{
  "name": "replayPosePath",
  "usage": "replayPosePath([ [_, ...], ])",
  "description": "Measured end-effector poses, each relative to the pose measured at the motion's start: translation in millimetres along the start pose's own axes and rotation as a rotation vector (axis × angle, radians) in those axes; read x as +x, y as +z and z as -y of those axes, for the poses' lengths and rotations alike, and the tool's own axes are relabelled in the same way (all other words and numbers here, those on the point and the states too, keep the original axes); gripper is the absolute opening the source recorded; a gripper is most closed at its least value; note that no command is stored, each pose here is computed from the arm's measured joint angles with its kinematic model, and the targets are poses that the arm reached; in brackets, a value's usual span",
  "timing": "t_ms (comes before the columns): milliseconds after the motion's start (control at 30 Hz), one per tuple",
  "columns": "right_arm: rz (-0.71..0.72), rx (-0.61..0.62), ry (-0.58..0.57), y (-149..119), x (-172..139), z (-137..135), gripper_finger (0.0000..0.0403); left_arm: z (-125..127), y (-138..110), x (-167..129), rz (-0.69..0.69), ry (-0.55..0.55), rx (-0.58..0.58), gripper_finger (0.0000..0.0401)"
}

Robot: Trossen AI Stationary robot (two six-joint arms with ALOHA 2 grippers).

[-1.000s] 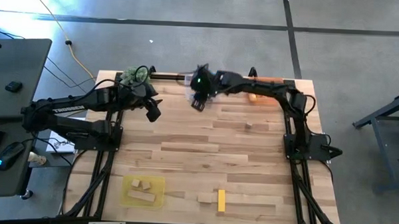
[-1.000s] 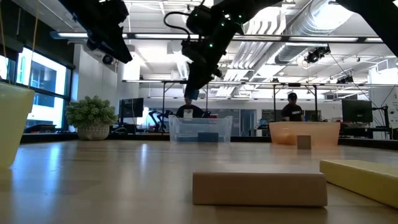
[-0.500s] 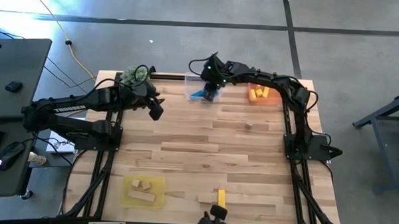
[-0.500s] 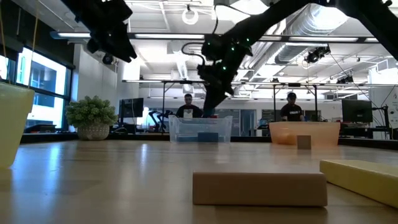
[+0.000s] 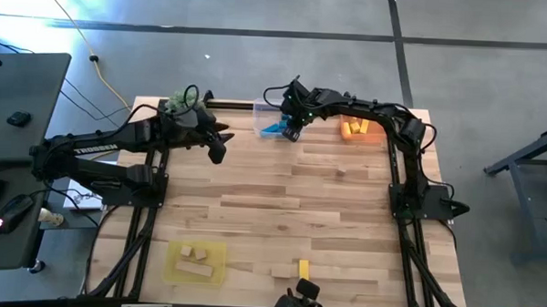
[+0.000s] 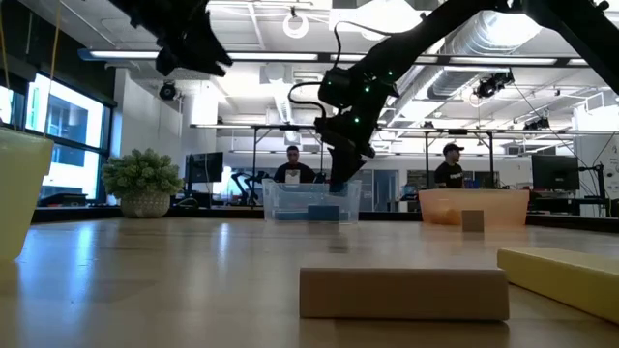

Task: Sort & place blocks by color
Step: Put the blue block into the transparent bin, then put the brown block into the yellow bin

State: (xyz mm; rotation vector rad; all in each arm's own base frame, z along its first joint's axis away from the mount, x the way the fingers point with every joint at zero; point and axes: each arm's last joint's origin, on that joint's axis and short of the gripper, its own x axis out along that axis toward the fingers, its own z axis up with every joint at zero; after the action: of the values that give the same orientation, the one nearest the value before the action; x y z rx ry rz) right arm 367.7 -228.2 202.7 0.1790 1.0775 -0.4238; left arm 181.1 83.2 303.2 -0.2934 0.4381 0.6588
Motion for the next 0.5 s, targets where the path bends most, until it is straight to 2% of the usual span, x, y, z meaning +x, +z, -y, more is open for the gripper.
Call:
replayPosePath([
  [133,0.004,-0.001,-0.001,0.3,0.0,0.4,0.0135,2.6,3.6,-0.2,0.027,-0.06,-0.012,0.0154],
  [300,0.005,-0.002,-0.001,0.5,0.0,0.4,0.0185,2.4,2.8,-0.1,0.019,-0.061,-0.034,0.0154],
  [500,0.018,0.005,-0.002,8.7,-8.9,1.4,0.0192,2.5,2.6,-0.1,0.017,-0.061,-0.005,0.0154],
])
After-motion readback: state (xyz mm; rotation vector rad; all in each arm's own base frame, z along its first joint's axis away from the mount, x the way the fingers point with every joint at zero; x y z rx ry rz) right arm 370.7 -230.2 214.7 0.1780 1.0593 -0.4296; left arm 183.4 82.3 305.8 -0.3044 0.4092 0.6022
